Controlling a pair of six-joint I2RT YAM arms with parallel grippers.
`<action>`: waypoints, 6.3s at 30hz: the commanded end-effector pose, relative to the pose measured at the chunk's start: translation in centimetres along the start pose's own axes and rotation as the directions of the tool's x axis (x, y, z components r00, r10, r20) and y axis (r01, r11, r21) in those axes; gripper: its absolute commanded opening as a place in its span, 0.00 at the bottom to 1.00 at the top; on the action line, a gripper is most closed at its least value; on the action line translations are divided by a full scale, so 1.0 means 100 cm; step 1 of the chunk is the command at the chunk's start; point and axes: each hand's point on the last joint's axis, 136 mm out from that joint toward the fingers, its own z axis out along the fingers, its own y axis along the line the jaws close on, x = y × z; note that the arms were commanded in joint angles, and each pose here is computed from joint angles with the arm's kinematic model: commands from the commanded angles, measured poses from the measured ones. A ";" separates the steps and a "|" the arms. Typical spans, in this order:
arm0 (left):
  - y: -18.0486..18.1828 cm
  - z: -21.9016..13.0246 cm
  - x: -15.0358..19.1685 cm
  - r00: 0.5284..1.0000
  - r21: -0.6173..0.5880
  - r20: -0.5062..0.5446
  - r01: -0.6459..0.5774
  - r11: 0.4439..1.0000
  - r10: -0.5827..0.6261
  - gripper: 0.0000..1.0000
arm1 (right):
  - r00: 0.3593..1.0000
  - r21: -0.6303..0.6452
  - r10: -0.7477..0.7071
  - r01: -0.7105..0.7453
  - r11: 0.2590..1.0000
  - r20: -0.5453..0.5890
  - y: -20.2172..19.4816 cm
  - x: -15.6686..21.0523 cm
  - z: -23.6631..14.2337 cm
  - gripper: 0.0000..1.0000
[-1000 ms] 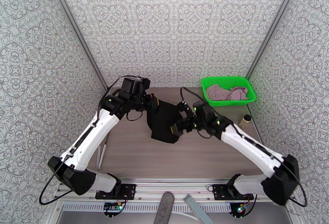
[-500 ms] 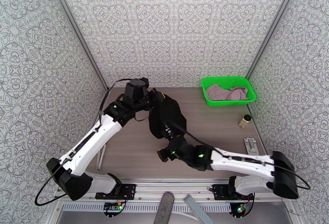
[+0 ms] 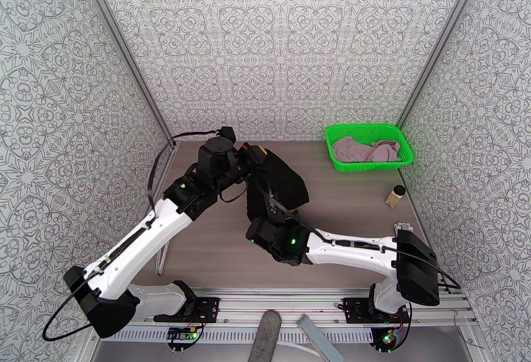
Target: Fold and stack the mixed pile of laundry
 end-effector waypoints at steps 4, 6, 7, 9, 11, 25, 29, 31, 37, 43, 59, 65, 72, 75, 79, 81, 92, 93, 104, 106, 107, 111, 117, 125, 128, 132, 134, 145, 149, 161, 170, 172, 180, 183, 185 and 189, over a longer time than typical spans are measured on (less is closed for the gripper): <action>-0.010 -0.025 -0.023 0.997 0.043 0.080 -0.009 0.999 0.006 0.00 | 0.999 0.068 0.009 -0.013 0.998 0.054 -0.025 -0.023 0.000 0.79; -0.007 -0.027 -0.025 0.996 0.039 0.085 -0.008 0.999 0.005 0.00 | 0.998 0.037 -0.015 0.012 0.999 0.068 -0.025 -0.029 -0.001 0.78; -0.005 -0.028 -0.026 0.996 0.035 0.087 -0.009 0.999 0.006 0.00 | 0.997 0.008 -0.020 0.019 1.000 0.075 -0.022 -0.033 -0.003 0.78; -0.002 -0.027 -0.028 0.996 0.027 0.084 -0.004 1.000 0.001 0.00 | 0.995 -0.048 -0.052 0.056 0.997 0.082 -0.019 -0.038 -0.007 0.78; 0.000 -0.026 -0.028 0.997 0.030 0.077 0.006 1.000 -0.008 0.00 | 0.995 -0.070 -0.054 0.060 0.996 0.079 -0.023 -0.040 -0.008 0.77; -0.002 -0.024 -0.025 0.998 0.045 0.062 0.014 0.999 -0.017 0.00 | 1.000 -0.358 -0.005 0.016 0.933 0.031 -0.009 -0.042 -0.008 0.73; -0.001 -0.022 -0.025 0.998 0.041 0.062 0.014 0.999 -0.017 0.00 | 1.000 -0.426 0.030 -0.029 0.904 -0.003 0.004 -0.040 -0.013 0.74; 0.000 -0.022 -0.025 0.998 0.040 0.060 0.017 0.999 -0.019 0.00 | 0.997 -0.404 0.066 -0.071 0.912 -0.026 0.002 -0.038 -0.010 0.78; 0.000 -0.021 -0.022 0.999 0.047 0.047 0.024 0.999 -0.026 0.00 | 0.984 -0.198 0.175 -0.174 0.965 -0.014 -0.029 -0.037 0.009 0.82; -0.003 -0.024 -0.021 0.999 0.058 0.042 0.027 0.998 -0.029 0.00 | 0.972 -0.125 0.232 -0.225 0.966 0.044 -0.031 -0.050 0.021 0.75; 0.026 -0.045 -0.033 1.000 -0.010 0.002 -0.026 1.000 0.026 0.00 | 0.981 -0.122 0.113 -0.094 0.988 0.157 -0.070 -0.133 -0.006 0.00; 0.054 -0.045 -0.082 0.993 -0.065 -0.055 -0.112 0.992 0.108 0.00 | 0.983 -0.340 -0.080 0.134 0.931 0.168 -0.058 -0.200 -0.011 0.00; 0.071 0.015 -0.152 0.966 -0.038 -0.149 -0.221 0.975 0.213 0.00 | 0.954 -0.321 -0.123 0.210 0.923 0.272 -0.058 -0.293 0.016 0.00; 0.067 0.030 -0.167 0.961 -0.006 -0.160 -0.231 0.973 0.228 0.00 | 0.945 -0.304 -0.110 0.208 0.930 0.309 -0.058 -0.325 0.022 0.00; 0.050 0.026 -0.163 0.950 0.040 -0.146 -0.272 0.962 0.275 0.00 | 0.940 -0.288 -0.123 0.220 0.932 0.318 -0.058 -0.333 0.025 0.00; 0.053 0.021 -0.149 0.944 0.029 -0.152 -0.291 0.956 0.291 0.00 | 0.946 -0.304 -0.140 0.231 0.924 0.292 -0.054 -0.317 0.033 0.00; 0.210 -0.021 0.040 0.943 -0.111 -0.328 -0.098 0.989 0.056 0.28 | 0.980 -0.567 -0.176 0.090 0.819 -0.097 -0.030 -0.038 0.083 0.00; 0.225 -0.027 0.057 0.936 -0.140 -0.352 -0.080 0.987 0.026 0.46 | 0.972 -0.583 -0.180 0.061 0.810 -0.148 -0.027 -0.014 0.084 0.00; 0.266 -0.112 0.060 0.977 -0.447 -0.202 -0.153 0.882 0.067 0.99 | 0.891 -0.518 -0.203 -0.041 0.854 -0.406 -0.028 0.092 0.069 0.46; 0.270 -0.119 0.049 0.976 -0.522 -0.204 -0.180 0.834 0.083 0.99 | 0.900 -0.516 -0.202 -0.029 0.856 -0.385 -0.032 0.077 0.059 0.71; 0.274 -0.120 0.045 0.974 -0.557 -0.213 -0.188 0.809 0.079 0.99 | 0.905 -0.515 -0.203 -0.021 0.857 -0.374 -0.034 0.069 0.054 0.78; 0.293 -0.108 0.043 0.956 -0.653 -0.291 -0.228 0.722 0.039 0.99 | 0.917 -0.497 -0.204 0.008 0.868 -0.342 -0.044 0.036 0.034 0.91; 0.310 -0.073 0.047 0.946 -0.661 -0.324 -0.234 0.713 0.009 0.94 | 0.927 -0.446 -0.161 -0.008 0.895 -0.340 -0.053 0.003 0.027 0.95; 0.337 -0.065 0.049 0.939 -0.719 -0.344 -0.245 0.650 -0.027 0.65 | 0.902 -0.358 -0.010 -0.160 0.920 -0.431 -0.042 -0.014 0.073 0.90; 0.353 -0.077 0.051 0.945 -0.760 -0.323 -0.230 0.608 -0.045 0.53 | 0.872 -0.356 0.029 -0.230 0.906 -0.488 -0.030 0.006 0.086 0.86; 0.366 -0.090 0.048 0.962 -0.782 -0.263 -0.169 0.600 -0.071 0.49 | 0.825 -0.368 0.046 -0.300 0.880 -0.563 -0.014 0.042 0.090 0.77; 0.368 -0.095 0.045 0.967 -0.783 -0.243 -0.146 0.605 -0.081 0.52 | 0.807 -0.363 0.038 -0.306 0.880 -0.589 -0.008 0.059 0.085 0.75; 0.372 -0.087 0.051 0.963 -0.757 -0.239 -0.103 0.645 -0.128 0.75 | 0.770 -0.442 -0.007 -0.359 0.822 -0.638 0.043 0.094 0.067 0.53; 0.382 -0.084 0.066 0.954 -0.751 -0.241 -0.068 0.657 -0.177 0.76 | 0.769 -0.456 -0.017 -0.360 0.814 -0.639 0.048 0.092 0.066 0.48; 0.395 -0.067 0.118 0.907 -0.735 -0.318 -0.052 0.676 -0.276 0.38 | 0.819 -0.363 -0.049 -0.199 0.911 -0.572 -0.010 0.077 0.048 0.69; 0.364 -0.035 0.147 0.883 -0.672 -0.388 -0.075 0.737 -0.264 0.00 | 0.864 -0.313 -0.055 -0.122 0.942 -0.501 -0.070 0.056 0.030 0.77; 0.345 -0.020 0.149 0.884 -0.624 -0.397 -0.062 0.779 -0.246 0.00 | 0.875 -0.319 -0.085 -0.081 0.944 -0.476 -0.078 0.053 0.024 0.79; 0.266 0.036 0.155 0.903 -0.401 -0.397 -0.006 0.916 -0.168 0.00 | 0.867 -0.319 -0.097 -0.074 0.945 -0.489 -0.091 0.071 0.012 0.80; 0.260 0.046 0.170 0.881 -0.378 -0.439 -0.002 0.926 -0.178 0.03 | 0.856 -0.275 -0.059 -0.099 0.956 -0.513 -0.098 0.082 0.012 0.81; 0.263 0.045 0.179 0.868 -0.400 -0.463 -0.022 0.916 -0.181 0.32 | 0.851 -0.249 -0.021 -0.130 0.960 -0.524 -0.102 0.085 0.011 0.81; 0.273 0.023 0.169 0.883 -0.494 -0.450 -0.120 0.861 -0.134 0.72 | 0.845 -0.230 0.038 -0.189 0.955 -0.534 -0.105 0.083 0.006 0.81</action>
